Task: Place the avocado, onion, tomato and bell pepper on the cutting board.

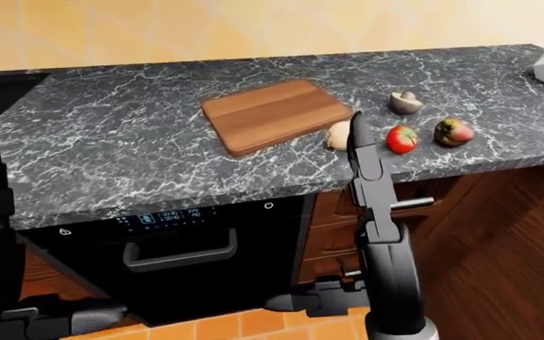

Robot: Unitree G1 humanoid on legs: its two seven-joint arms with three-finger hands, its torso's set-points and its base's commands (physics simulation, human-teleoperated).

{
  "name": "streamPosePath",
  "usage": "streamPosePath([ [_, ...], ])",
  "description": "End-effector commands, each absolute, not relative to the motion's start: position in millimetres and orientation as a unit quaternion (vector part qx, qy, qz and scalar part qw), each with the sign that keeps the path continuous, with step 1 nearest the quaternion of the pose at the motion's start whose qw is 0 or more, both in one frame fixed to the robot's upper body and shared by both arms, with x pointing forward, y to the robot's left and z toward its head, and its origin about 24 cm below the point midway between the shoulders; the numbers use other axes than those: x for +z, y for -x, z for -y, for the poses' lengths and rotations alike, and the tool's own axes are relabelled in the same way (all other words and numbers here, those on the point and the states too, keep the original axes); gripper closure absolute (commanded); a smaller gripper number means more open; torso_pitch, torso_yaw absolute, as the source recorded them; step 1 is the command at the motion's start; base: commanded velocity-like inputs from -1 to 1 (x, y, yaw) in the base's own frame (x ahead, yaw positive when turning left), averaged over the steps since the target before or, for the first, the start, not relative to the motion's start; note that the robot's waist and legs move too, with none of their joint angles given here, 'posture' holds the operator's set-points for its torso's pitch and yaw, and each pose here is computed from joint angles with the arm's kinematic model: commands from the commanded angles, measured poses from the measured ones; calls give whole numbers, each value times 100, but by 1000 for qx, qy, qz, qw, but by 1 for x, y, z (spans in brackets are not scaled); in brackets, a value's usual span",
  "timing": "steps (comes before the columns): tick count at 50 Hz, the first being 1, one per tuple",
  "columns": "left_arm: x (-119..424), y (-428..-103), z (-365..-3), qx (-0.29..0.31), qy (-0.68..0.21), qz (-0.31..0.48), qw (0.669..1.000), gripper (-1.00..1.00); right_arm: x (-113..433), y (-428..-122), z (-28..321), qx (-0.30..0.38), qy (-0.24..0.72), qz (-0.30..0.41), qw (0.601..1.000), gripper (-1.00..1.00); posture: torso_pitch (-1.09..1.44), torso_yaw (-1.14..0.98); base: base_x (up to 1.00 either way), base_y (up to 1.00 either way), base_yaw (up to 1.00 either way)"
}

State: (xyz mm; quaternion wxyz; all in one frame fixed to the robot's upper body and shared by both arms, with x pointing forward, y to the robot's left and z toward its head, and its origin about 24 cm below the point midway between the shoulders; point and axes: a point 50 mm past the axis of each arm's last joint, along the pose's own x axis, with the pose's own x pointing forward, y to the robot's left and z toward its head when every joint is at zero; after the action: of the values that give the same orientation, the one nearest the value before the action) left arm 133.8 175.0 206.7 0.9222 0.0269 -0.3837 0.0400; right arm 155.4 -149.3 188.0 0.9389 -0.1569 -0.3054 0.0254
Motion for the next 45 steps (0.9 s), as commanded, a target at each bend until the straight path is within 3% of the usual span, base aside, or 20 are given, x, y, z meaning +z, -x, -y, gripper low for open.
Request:
streamPosePath([
  [1,213,-129,-173,36,-28,406,913,-100,196,-151,149,22,157,333,929,-100,0,0,0,-21,0],
  [45,213,-129,-172,33,-29,406,913,-100,194,-152,148,22,165,330,929,-100,0,0,2,-28,0],
])
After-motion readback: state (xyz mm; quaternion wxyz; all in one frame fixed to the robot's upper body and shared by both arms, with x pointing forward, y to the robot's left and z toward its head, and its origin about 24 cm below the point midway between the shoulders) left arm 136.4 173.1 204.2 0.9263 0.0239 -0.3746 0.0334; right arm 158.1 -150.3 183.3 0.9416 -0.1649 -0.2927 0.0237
